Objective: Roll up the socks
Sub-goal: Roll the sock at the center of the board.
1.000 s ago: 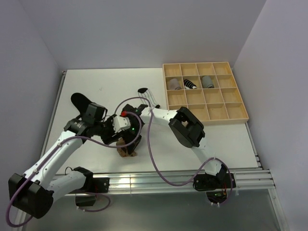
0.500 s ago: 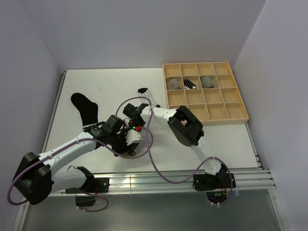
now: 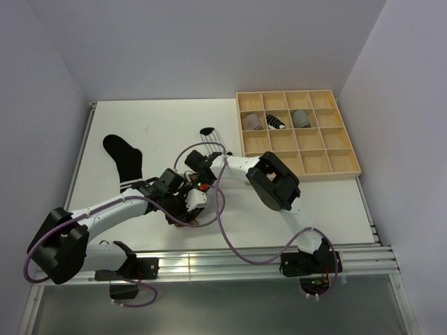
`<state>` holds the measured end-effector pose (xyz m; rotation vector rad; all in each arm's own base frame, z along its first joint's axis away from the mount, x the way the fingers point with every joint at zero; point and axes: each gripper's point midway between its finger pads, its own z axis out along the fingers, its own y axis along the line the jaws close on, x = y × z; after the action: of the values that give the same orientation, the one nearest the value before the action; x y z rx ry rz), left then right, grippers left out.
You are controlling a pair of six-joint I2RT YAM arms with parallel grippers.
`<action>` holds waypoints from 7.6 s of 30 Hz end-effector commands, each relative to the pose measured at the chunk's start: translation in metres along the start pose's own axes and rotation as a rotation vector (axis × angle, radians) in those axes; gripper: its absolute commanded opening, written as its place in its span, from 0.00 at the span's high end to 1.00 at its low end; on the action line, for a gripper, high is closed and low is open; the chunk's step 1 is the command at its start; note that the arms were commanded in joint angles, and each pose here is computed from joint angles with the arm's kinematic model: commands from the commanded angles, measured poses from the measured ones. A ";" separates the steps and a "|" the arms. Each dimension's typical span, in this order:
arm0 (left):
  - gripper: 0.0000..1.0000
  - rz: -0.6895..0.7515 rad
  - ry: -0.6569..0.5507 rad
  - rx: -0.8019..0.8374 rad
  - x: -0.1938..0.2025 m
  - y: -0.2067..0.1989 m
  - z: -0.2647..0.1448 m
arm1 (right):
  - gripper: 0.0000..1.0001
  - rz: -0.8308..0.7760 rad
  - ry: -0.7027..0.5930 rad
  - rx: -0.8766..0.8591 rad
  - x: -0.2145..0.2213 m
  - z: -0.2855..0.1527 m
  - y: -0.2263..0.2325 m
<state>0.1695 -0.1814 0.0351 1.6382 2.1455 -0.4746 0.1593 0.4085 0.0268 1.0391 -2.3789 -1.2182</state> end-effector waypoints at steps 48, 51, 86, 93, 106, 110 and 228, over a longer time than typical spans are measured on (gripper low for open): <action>1.00 -0.083 -0.001 0.171 -0.003 0.010 -0.002 | 0.74 0.216 -0.722 0.455 -0.095 -0.111 -0.094; 1.00 -0.125 0.003 0.227 -0.003 0.010 -0.004 | 0.85 0.237 -0.718 0.509 -0.092 -0.112 -0.105; 1.00 -0.733 0.188 0.551 0.032 0.056 0.036 | 0.42 -0.185 -0.966 0.703 -0.047 -0.158 -0.020; 1.00 -0.736 0.224 0.531 0.039 0.063 0.040 | 0.41 -0.533 -0.757 0.734 -0.041 -0.082 0.026; 1.00 -0.730 0.273 0.612 0.046 0.062 0.039 | 0.38 -0.747 -0.575 0.882 -0.043 -0.028 0.021; 1.00 -0.727 0.279 0.620 0.047 0.063 0.040 | 0.38 -0.772 -0.538 0.917 -0.043 -0.019 0.017; 1.00 0.266 -0.059 0.011 -0.003 0.025 0.023 | 0.51 0.055 -0.264 0.194 -0.021 -0.037 -0.084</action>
<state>0.2244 -0.1832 0.0231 1.8032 1.7716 -0.2355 0.2213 0.4009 0.0273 0.9424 -2.5069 -1.4393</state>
